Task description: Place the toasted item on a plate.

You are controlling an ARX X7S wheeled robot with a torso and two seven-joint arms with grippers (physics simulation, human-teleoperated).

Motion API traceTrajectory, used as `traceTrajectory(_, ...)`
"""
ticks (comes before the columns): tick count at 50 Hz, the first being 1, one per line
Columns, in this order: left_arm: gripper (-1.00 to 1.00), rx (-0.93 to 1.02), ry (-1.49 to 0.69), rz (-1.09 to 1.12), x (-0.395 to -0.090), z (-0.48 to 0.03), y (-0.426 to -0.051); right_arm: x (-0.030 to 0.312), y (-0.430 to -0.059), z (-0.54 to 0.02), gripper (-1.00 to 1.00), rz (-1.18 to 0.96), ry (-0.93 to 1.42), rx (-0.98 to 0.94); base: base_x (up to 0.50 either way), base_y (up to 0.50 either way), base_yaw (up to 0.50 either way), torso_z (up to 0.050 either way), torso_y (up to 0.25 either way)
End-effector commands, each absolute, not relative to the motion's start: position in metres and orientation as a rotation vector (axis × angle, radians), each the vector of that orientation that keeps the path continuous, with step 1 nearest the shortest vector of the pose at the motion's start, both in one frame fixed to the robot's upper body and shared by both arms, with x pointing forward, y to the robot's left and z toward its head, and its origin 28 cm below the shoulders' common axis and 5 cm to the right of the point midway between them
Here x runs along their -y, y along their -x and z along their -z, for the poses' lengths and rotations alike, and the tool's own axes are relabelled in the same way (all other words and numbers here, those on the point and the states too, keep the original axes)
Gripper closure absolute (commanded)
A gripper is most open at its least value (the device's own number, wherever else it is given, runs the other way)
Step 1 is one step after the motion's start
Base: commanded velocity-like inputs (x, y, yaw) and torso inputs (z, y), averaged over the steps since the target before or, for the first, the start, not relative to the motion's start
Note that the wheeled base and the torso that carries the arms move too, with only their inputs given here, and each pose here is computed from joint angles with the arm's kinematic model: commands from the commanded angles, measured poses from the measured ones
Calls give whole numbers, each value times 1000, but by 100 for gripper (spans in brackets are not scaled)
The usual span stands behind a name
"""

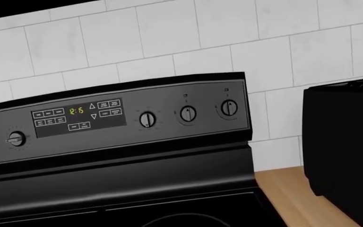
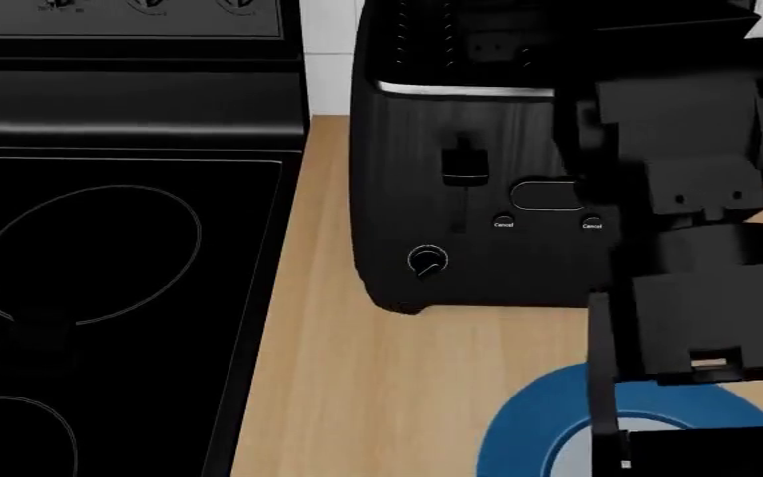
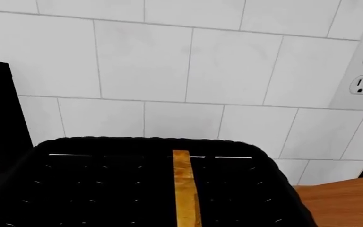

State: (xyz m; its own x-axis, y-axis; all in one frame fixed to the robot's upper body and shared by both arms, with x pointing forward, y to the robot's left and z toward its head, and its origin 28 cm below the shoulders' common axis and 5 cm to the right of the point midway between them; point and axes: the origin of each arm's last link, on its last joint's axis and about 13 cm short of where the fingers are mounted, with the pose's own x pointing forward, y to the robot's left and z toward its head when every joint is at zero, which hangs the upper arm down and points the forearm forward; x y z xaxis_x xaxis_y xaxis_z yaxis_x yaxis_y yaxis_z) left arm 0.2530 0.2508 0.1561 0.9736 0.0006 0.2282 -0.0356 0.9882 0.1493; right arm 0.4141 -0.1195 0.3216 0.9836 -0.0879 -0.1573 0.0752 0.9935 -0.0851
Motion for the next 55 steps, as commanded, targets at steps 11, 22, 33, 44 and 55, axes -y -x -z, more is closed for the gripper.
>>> traceTrajectory(11, -100, 231, -154, -13, -250, -158, -253, 126, -428, -306, -100, 127, 81, -212, 0, 0, 0, 0, 0)
traceTrajectory(22, -100, 230, -155, -13, -250, -157, -253, 127, -428, -296, -100, 135, 96, -234, 0, 0, 0, 0, 0)
traceTrajectory(33, -100, 228, -155, -13, -251, -156, -251, 126, -429, -292, -100, 126, 104, -241, 0, 0, 0, 0, 0)
traceTrajectory(44, -100, 228, -157, -16, -251, -157, -251, 121, -429, -288, -100, 101, 100, -248, 1, 0, 0, 0, 0)
traceTrajectory(55, -100, 229, -157, -16, -252, -157, -250, 116, -429, -284, -100, 95, 104, -263, 0, 0, 1, 0, 0)
